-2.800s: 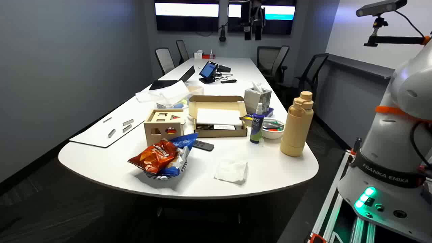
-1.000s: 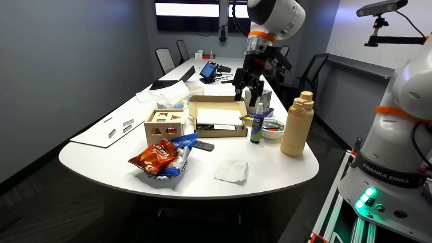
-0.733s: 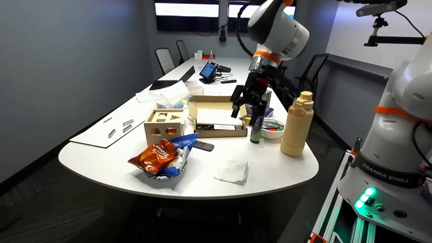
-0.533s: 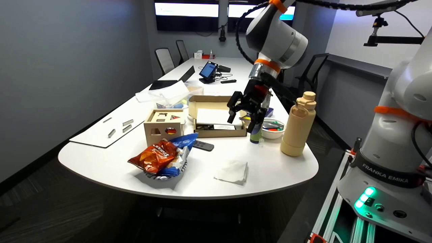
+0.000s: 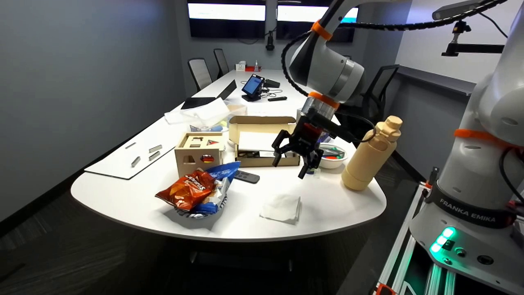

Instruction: Unfold the white napkin once.

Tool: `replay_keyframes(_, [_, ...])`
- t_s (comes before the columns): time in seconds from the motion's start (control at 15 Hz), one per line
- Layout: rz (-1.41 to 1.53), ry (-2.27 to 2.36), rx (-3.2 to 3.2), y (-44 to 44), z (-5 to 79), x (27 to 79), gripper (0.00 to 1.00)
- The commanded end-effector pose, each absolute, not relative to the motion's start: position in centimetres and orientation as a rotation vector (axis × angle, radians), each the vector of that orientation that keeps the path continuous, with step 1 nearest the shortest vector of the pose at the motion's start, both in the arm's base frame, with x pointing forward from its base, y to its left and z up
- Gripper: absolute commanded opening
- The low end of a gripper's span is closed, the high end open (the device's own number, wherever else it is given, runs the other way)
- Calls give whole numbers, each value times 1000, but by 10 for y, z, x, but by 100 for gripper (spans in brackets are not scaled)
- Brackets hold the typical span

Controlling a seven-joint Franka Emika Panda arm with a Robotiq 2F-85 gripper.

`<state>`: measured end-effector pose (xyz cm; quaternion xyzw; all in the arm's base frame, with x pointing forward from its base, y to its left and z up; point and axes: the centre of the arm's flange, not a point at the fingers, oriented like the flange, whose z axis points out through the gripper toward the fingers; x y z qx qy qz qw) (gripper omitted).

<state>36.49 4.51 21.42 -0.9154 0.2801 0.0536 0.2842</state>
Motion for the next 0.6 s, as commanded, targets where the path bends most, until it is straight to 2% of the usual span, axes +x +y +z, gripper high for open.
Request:
replay_keyframes(0.0, [78, 799, -2439, 52, 205, 369, 100])
replay_keyframes(0.53, [-96, 778, -2469, 60, 221, 394, 100])
